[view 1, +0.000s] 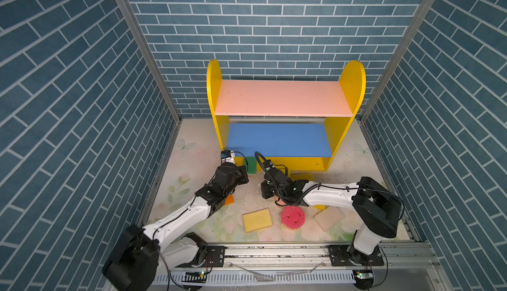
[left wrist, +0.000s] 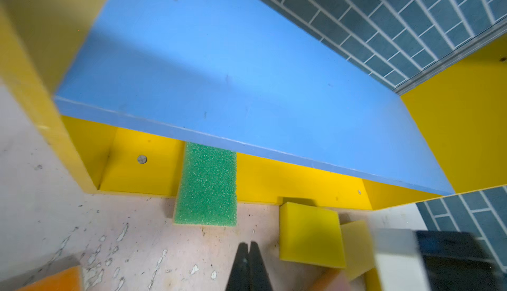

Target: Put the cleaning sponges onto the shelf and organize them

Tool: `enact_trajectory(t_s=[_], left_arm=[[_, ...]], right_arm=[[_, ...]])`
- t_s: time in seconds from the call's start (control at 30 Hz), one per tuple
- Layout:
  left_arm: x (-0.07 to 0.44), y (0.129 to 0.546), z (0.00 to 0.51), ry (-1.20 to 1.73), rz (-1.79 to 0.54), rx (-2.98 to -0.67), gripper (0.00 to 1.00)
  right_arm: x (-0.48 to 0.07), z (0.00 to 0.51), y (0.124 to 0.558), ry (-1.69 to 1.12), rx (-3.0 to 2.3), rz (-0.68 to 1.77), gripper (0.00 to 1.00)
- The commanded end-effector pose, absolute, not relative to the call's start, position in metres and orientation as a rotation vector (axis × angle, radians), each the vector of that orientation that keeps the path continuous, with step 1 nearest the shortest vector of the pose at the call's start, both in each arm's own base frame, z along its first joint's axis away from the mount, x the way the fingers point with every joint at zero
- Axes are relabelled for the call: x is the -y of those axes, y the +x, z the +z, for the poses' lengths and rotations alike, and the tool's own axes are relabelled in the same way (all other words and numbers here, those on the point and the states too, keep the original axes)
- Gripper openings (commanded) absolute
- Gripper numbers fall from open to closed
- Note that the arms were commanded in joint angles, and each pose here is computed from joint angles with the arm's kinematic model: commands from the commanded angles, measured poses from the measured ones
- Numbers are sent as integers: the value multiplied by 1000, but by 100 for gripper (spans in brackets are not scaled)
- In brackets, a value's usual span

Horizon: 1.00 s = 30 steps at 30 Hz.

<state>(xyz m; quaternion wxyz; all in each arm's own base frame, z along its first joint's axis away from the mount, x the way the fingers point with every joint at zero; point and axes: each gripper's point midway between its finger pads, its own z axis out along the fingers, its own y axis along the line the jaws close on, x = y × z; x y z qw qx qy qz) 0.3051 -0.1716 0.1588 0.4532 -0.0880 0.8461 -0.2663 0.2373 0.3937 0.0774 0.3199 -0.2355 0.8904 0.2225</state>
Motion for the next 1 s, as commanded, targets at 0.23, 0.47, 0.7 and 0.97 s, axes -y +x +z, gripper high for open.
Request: enact_trajectory(t_s=[0.23, 0.47, 0.7, 0.97], left_arm=[[106, 248, 120, -399, -458, -2208, 16], [92, 235, 110, -457, -441, -2207, 23], [88, 223, 97, -478, -442, -2246, 23], [77, 211, 93, -505, -429, -2243, 24]], right_arm=[[-429, 67, 257, -799, -2295, 386, 0], [-451, 58, 270, -819, -2235, 390, 0], [-459, 44, 290, -826, -2160, 293, 0], [-477, 44, 310, -814, -2117, 309, 0]])
